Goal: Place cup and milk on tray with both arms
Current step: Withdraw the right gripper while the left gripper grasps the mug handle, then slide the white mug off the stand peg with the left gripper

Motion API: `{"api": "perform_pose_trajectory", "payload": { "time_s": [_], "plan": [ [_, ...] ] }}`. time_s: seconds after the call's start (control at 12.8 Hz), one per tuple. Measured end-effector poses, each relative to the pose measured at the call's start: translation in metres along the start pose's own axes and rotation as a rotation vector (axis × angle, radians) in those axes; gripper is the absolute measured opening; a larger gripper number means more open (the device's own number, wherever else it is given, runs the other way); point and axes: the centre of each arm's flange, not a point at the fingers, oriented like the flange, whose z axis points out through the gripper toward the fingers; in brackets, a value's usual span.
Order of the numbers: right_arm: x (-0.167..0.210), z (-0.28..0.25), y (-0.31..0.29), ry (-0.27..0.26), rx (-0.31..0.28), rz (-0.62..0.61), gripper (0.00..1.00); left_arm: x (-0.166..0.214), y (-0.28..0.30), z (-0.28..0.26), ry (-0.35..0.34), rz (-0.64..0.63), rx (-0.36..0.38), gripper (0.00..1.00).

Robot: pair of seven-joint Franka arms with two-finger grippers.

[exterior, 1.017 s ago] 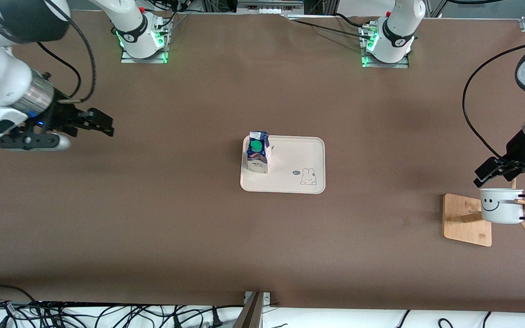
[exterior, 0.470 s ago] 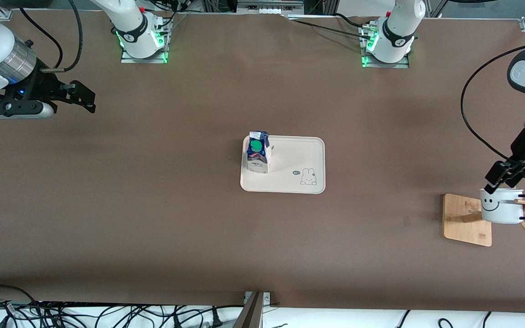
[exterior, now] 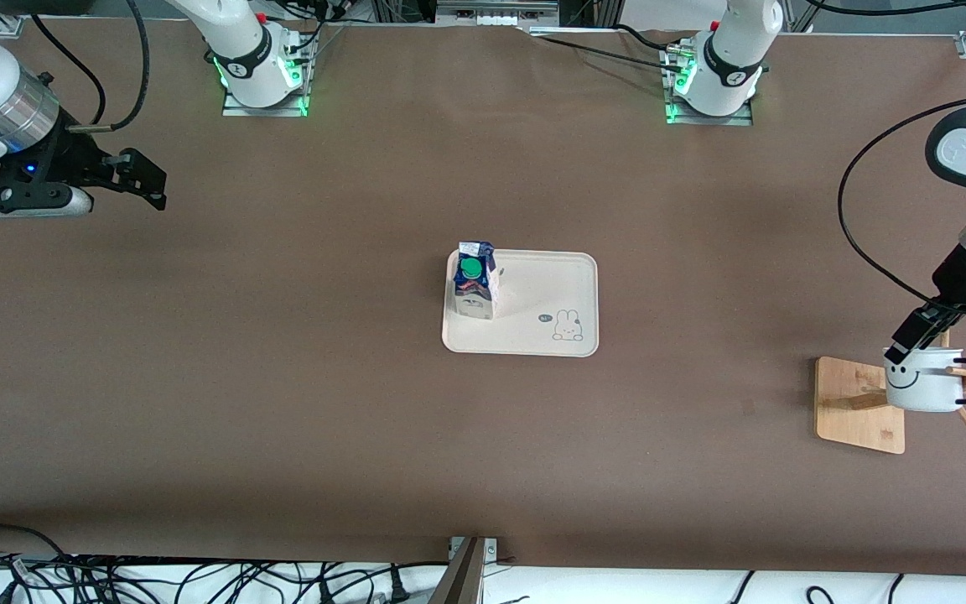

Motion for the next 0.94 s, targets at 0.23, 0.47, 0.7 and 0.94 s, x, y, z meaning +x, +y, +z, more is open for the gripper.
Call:
{"api": "perform_pose_trajectory", "payload": {
  "time_s": [0.23, 0.47, 0.7, 0.94],
  "plan": [
    [0.007, -0.003, -0.002, 0.01, -0.005, -0.003, 1.0, 0.001, 0.0, 0.018, 0.001, 0.0, -0.002, 0.44],
    [0.007, -0.006, -0.003, 0.013, -0.005, -0.004, 1.0, 0.008, 0.005, 0.018, 0.013, 0.004, -0.01, 0.17],
    [0.008, -0.011, -0.011, 0.024, -0.004, -0.018, 1.0, 0.009, 0.007, 0.016, 0.016, 0.011, -0.013, 0.1],
    [0.007, -0.016, -0.029, 0.036, -0.014, -0.054, 1.0, 0.01, 0.007, 0.016, 0.018, 0.033, -0.013, 0.09]
  ]
}}
